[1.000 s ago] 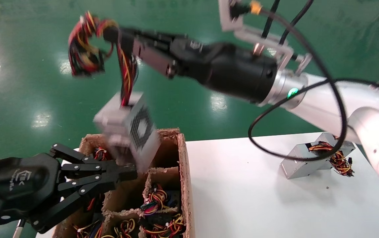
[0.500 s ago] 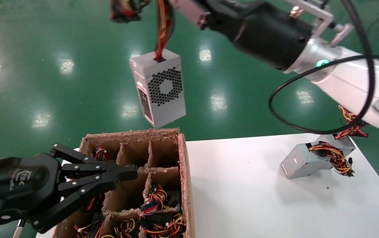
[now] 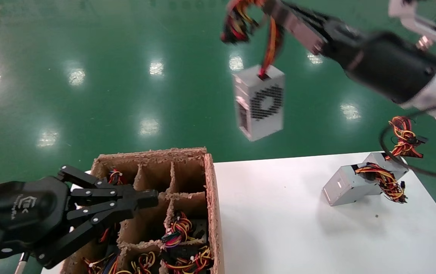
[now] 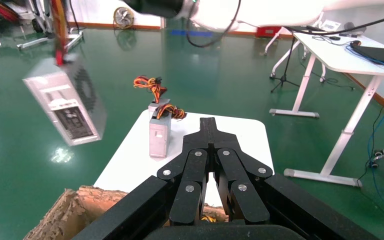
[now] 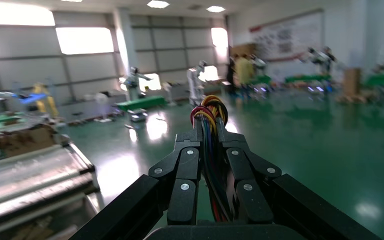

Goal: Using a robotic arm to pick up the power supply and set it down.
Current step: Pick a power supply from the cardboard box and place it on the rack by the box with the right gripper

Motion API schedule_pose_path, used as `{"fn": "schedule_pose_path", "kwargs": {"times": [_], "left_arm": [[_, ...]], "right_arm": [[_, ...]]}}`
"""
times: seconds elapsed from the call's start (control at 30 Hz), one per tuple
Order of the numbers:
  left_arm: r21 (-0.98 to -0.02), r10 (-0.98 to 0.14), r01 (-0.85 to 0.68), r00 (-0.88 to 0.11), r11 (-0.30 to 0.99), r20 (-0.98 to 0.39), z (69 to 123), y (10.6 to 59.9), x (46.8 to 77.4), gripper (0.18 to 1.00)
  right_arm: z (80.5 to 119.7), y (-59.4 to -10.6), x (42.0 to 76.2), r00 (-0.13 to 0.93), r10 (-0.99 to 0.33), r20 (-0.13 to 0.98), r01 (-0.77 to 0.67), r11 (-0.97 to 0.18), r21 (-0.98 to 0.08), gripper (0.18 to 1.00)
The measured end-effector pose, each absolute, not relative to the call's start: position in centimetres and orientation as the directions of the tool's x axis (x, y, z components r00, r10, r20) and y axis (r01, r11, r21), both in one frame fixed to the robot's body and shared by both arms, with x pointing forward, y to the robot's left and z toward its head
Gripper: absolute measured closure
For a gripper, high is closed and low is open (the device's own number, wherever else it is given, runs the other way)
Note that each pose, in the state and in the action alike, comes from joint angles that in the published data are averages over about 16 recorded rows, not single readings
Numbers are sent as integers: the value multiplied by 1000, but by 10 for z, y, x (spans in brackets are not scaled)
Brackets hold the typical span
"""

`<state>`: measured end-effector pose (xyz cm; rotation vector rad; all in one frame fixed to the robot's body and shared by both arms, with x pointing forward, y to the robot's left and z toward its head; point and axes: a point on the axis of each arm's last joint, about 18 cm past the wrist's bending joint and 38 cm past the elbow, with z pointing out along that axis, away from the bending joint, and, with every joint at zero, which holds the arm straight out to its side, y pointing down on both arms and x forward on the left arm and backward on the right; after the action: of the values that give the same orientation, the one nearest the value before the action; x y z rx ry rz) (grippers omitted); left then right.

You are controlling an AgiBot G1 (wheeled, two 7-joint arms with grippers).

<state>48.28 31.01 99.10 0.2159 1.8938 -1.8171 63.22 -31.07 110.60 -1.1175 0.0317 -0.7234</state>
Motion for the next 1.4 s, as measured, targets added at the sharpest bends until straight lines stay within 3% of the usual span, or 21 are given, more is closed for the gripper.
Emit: {"fn": "schedule_pose_path", "kwargs": {"times": [0.3, 0.7, 1.4], "left_arm": [[-890, -225, 446, -861, 95, -456, 991, 310, 483, 993], [-890, -225, 446, -861, 95, -456, 991, 310, 483, 993], [-890, -225, 446, -861, 95, -456, 991, 310, 483, 993]], "right_arm": [[1055, -360, 641, 732, -649, 205, 456, 243, -856, 958], [994, -384, 650, 704, -708, 61, 372, 294, -881, 958], [960, -418, 666, 581, -808, -100, 335, 349, -875, 959]]}}
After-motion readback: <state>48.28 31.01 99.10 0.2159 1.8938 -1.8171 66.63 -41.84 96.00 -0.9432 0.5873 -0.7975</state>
